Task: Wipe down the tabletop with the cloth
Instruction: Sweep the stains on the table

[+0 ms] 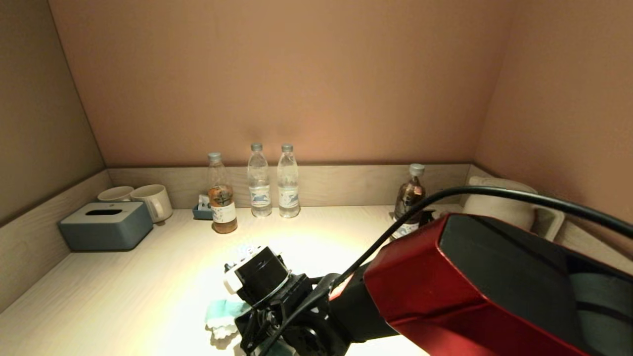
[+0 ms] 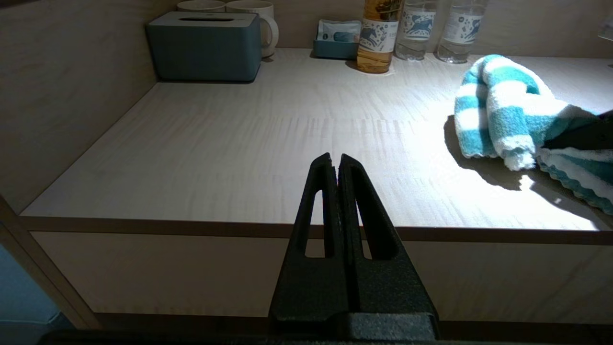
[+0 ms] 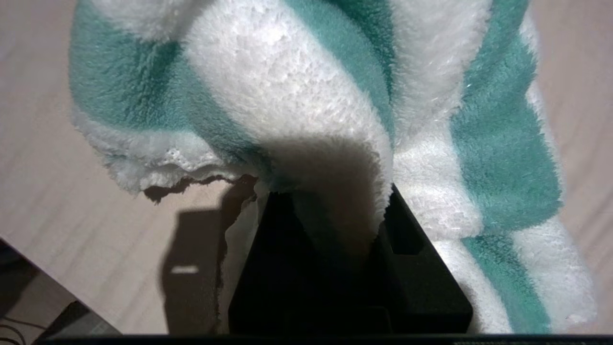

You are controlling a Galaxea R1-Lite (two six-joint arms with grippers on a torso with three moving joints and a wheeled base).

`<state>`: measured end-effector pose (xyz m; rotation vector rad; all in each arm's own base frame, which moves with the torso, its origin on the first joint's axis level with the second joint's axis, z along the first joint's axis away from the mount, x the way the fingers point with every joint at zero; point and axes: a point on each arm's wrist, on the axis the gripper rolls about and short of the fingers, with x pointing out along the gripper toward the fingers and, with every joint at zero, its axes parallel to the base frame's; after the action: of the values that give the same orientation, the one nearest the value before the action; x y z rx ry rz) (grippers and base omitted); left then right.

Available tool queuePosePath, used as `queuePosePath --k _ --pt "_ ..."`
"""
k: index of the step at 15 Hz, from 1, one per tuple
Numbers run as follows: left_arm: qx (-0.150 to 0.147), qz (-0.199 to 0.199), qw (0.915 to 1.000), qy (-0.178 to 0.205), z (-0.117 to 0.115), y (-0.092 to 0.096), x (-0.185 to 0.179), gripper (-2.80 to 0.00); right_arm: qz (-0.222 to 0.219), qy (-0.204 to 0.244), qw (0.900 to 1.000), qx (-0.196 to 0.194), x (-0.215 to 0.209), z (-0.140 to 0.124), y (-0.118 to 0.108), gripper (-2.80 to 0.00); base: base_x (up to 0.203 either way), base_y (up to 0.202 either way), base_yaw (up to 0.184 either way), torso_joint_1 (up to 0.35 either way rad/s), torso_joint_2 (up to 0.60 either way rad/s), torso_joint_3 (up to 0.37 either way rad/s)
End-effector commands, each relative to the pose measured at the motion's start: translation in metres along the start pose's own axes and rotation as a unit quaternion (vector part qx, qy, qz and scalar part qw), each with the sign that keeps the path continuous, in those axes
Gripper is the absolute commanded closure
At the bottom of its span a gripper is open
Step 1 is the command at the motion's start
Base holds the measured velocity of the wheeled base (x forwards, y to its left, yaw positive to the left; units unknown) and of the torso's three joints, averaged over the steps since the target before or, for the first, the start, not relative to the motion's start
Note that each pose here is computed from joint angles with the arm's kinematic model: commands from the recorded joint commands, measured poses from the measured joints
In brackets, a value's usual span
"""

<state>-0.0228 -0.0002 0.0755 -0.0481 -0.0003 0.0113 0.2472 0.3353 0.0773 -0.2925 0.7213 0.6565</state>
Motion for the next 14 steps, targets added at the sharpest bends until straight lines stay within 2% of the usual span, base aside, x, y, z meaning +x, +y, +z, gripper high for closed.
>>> queuePosePath --k 1,5,7,9,14 --pt "-0.001 0.001 1.0000 0.001 0.000 0.000 0.000 0.00 -0.009 0.002 1.000 0.005 -0.023 -0.007 -0.009 0.00 0.000 0.000 0.000 0.000 0.00 0.000" --pt "-0.001 0.001 1.0000 0.001 0.000 0.000 0.000 0.00 -0.066 0.014 0.997 0.041 -0.035 -0.039 -0.057 0.00 0.000 0.000 0.000 0.000 0.00 0.000" --pt "-0.001 0.001 1.0000 0.001 0.000 0.000 0.000 0.00 -0.101 0.009 0.992 0.074 -0.045 -0.054 -0.092 0.00 0.000 0.000 0.000 0.000 0.00 0.000" --pt "-0.001 0.001 1.0000 0.001 0.000 0.000 0.000 0.00 -0.117 -0.006 0.989 0.092 -0.056 -0.055 -0.109 0.00 0.000 0.000 0.000 0.000 0.00 0.000" --pt "-0.001 0.001 1.0000 0.001 0.000 0.000 0.000 0.00 -0.170 -0.090 0.972 0.134 -0.122 -0.036 -0.153 0.00 0.000 0.000 0.000 0.000 0.00 0.000"
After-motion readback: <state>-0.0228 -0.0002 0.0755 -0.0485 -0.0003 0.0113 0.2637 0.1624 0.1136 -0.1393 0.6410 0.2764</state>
